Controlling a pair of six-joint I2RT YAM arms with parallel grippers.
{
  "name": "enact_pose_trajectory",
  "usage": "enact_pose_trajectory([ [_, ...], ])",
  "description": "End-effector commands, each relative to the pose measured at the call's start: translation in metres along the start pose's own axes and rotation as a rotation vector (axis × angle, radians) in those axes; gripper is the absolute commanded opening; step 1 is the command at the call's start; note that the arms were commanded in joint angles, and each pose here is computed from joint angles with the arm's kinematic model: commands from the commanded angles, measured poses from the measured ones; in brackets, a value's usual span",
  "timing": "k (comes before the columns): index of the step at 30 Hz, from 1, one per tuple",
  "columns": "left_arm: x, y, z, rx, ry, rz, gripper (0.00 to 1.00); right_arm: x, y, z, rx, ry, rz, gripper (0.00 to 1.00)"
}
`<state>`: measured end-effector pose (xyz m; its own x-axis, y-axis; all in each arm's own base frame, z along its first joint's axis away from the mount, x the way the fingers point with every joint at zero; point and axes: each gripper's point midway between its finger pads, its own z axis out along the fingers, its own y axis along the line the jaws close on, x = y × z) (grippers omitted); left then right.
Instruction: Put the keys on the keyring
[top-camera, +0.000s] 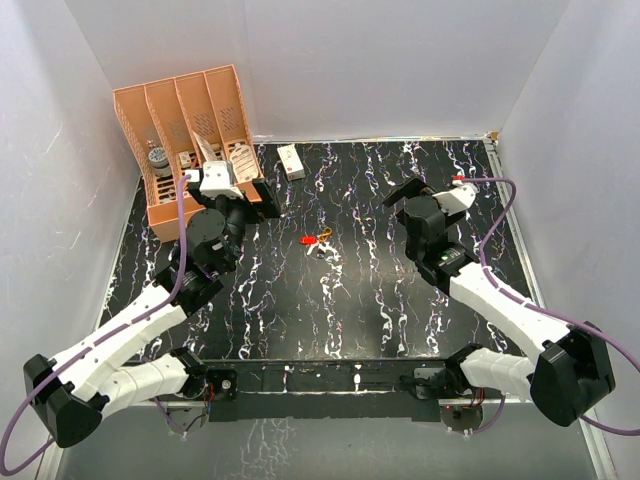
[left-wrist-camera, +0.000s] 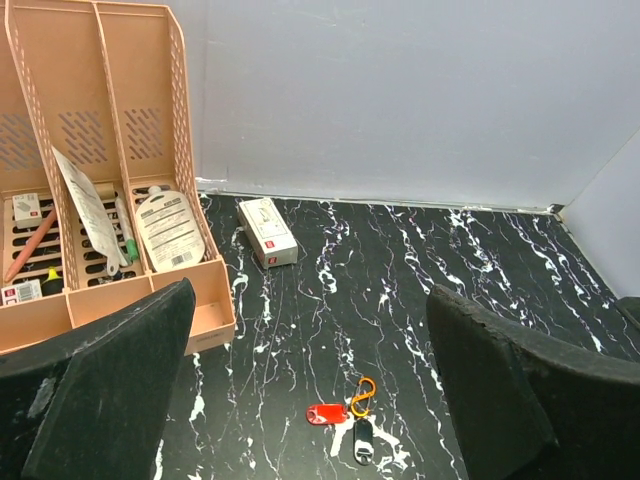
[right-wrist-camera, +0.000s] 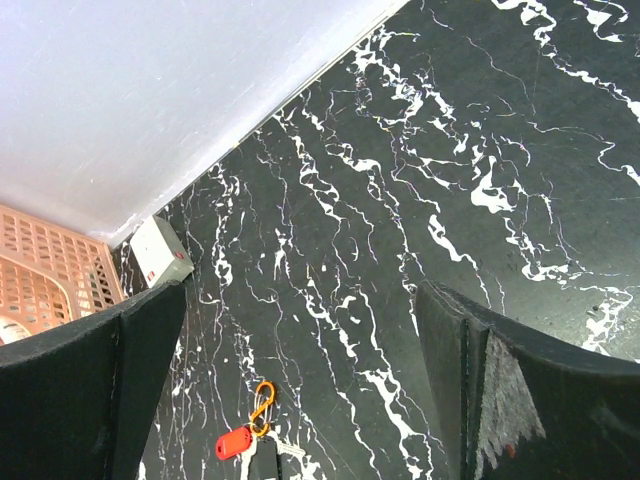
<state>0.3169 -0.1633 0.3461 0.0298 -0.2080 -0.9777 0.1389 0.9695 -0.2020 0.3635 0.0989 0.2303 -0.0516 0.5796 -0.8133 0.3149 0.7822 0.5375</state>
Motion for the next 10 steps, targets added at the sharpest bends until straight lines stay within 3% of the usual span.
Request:
enact_pose_trajectory([
  [1,-0.0165,0.0008,-0.0030,0.010,-0.044,-0.009,0.99,-0.0188,0.0059,-0.0007,-0.005,-0.065,0.061,0.98],
  [10,-0.0186,-0.0003,-0.0055,0.028,-0.062,-0.020,0.99,-0.0188,0.0097,-0.0042,-0.040,-0.056,0.059,0.98],
])
